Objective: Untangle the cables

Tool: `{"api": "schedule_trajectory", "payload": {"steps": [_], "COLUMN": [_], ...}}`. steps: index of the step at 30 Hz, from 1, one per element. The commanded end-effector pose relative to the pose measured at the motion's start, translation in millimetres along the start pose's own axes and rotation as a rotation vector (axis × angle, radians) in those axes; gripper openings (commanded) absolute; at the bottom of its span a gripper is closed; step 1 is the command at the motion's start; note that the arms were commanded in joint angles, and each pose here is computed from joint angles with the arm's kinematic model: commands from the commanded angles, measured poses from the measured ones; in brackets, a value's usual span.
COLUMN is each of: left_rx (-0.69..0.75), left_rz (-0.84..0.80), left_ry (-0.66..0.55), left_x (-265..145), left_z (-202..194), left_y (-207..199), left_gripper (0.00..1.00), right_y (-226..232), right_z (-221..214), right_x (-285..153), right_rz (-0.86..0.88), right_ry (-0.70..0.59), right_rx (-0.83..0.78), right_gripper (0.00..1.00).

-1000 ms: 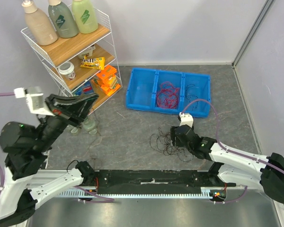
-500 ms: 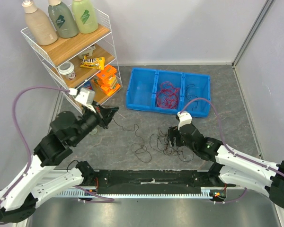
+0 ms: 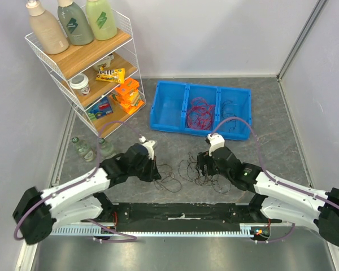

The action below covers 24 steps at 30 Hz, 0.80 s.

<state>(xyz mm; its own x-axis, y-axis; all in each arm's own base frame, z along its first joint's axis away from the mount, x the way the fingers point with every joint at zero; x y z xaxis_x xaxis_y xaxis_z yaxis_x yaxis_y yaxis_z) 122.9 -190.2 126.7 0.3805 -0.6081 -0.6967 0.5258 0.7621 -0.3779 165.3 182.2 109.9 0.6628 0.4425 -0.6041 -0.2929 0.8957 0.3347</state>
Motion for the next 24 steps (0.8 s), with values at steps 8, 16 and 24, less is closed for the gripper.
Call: {"api": "schedule_trajectory", "payload": {"steps": [8,16,24], "left_rx": [0.042,0.104,0.159], "left_rz": [0.007,0.076,0.269], "left_ry": [0.069,0.078,0.14], "left_x": [51.2,65.7,93.9], "left_z": [2.6,8.9,2.6], "left_y": [-26.0,-30.7,-16.6], "left_gripper": [0.5,0.93,0.81], "right_y": [6.9,4.2,3.0], "right_z": [19.1,14.0,10.8], "right_x": [-17.3,-15.9,-12.3], "right_rz": [0.046,0.04,0.035], "right_ry": [-0.095,-0.083,-0.077], "right_rx": [0.036,0.039,0.037], "right_gripper": [0.83,0.83,0.83]}}
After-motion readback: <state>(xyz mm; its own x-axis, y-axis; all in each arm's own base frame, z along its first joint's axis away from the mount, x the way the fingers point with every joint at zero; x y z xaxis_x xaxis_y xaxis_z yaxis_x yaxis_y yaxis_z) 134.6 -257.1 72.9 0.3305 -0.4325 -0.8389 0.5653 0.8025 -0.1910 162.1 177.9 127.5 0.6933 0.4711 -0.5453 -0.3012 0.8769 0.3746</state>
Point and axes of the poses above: each gripper's point midway between its finger pads, its own x axis out along the fingers, its own y axis along the line the jaws close on, z = x × y, the point moved 5 cm from there along -x, back along the fingers, and after that the axes turned 10 degrees about x, right-handed, at the moved point
